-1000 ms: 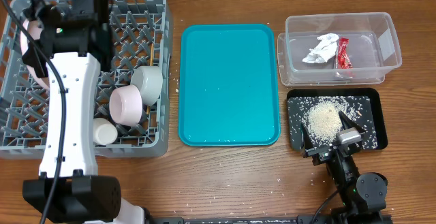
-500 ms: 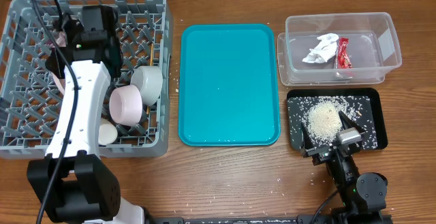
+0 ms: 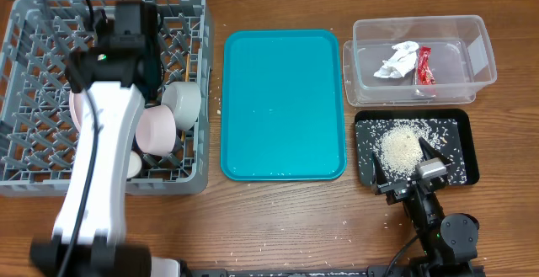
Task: Sort waste into correct bins and load items into the dishwasher
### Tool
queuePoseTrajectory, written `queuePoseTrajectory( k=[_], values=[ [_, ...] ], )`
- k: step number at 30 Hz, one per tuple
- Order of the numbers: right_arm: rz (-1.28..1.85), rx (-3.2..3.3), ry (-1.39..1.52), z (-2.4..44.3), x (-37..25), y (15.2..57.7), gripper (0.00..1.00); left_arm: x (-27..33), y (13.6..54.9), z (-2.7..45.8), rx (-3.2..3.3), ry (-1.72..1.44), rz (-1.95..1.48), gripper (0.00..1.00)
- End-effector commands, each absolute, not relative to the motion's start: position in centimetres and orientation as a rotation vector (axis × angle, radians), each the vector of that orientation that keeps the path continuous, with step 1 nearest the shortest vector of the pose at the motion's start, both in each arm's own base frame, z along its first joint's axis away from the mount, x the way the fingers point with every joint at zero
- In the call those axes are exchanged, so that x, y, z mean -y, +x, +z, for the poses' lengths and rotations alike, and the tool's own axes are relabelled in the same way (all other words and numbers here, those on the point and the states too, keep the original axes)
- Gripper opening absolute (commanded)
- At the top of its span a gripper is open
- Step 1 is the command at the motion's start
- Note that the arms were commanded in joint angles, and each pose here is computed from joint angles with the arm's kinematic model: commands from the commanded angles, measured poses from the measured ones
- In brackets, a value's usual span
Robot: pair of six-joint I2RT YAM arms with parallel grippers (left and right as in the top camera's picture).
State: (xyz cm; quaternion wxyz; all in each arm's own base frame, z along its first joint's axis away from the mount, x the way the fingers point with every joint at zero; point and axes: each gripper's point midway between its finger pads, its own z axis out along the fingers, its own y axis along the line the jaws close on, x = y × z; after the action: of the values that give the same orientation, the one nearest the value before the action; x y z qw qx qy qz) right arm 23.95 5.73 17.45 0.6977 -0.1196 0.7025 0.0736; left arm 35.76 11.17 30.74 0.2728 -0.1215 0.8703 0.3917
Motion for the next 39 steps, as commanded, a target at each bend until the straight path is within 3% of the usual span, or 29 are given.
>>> queuePoseTrajectory(
  k=[1,14,20,32,39],
  values=[
    [0.164,-1.558,-0.272,17.3,-5.8,23.9,1.00,-6.5,32.5,37.8,-2.232,-0.313,0.623,1.00],
    [0.165,-1.558,-0.272,17.3,-5.8,23.9,1.00,6.8,20.7,42.5,-2.161,0.170,-0.338,1.00],
    [0.165,-1.558,-0.272,17.3,-5.8,23.9,1.00,4.4,17.9,39.6,-2.298,0.139,-0.202,1.00],
    [0.165,-1.558,-0.272,17.3,-5.8,23.9,1.00,0.2,20.5,42.4,-1.902,-0.060,0.000,1.00],
    [0.164,-1.558,-0.272,17.3,-5.8,23.9,0.99,-0.4,19.2,37.0,-1.729,-0.090,-0.022,1.00]
  ],
)
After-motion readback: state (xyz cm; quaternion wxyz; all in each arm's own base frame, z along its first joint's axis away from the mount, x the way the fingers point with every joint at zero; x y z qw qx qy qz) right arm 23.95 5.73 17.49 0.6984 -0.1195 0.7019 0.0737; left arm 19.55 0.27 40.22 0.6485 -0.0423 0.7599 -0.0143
